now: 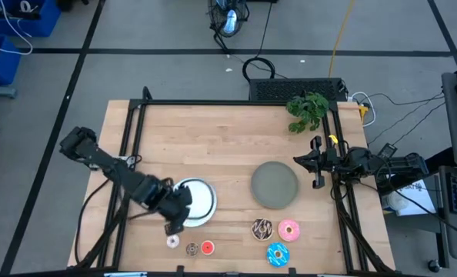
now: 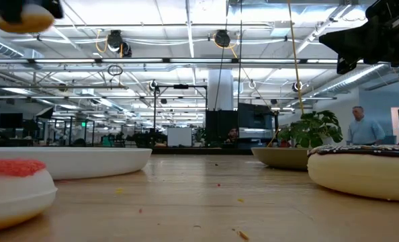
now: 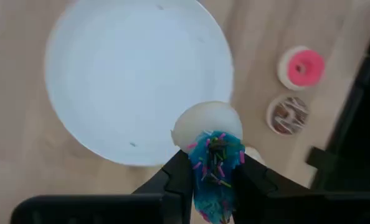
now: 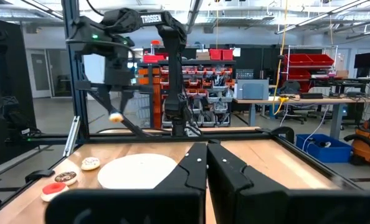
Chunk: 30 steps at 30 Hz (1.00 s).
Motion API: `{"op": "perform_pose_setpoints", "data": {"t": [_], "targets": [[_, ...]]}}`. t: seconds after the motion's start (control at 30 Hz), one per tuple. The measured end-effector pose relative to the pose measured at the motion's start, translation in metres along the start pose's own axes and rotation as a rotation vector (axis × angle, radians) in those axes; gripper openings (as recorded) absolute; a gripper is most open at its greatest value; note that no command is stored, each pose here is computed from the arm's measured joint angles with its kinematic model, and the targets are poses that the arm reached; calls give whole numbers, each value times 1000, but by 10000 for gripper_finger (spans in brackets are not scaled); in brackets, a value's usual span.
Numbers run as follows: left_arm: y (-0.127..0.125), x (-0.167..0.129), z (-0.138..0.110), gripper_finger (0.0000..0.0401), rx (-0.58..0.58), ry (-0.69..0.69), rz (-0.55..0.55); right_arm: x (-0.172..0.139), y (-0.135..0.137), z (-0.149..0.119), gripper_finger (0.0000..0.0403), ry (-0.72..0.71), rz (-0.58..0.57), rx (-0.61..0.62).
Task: Pick & Place donuts
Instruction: Put the small blue donut on the white plate
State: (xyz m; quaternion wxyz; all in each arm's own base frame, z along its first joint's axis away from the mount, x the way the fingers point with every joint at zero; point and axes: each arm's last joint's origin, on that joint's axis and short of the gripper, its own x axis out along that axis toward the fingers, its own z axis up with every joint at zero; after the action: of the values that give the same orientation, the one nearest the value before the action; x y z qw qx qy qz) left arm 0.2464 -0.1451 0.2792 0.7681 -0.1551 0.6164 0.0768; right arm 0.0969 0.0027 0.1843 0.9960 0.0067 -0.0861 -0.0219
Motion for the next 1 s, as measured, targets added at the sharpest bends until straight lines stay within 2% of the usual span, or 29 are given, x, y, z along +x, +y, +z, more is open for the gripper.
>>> {"op": "perform_pose_setpoints", "data": {"t": [0.27,0.5,0.6,0.7,1.0], "targets": [[33,13,42,129,114,-44,75,0,0,0,0,-1,0,-1],[43,60,76,133,212,-10,110,0,0,0,0,-1,0,-11],[46,83,81,134,266,53,139,0,0,0,0,-1,0,-11],[48,101,83,134,265,130,127,0,0,0,0,0,0,-11],[49,126,81,134,267,222,153,0,0,0,0,0,0,-10]]}}
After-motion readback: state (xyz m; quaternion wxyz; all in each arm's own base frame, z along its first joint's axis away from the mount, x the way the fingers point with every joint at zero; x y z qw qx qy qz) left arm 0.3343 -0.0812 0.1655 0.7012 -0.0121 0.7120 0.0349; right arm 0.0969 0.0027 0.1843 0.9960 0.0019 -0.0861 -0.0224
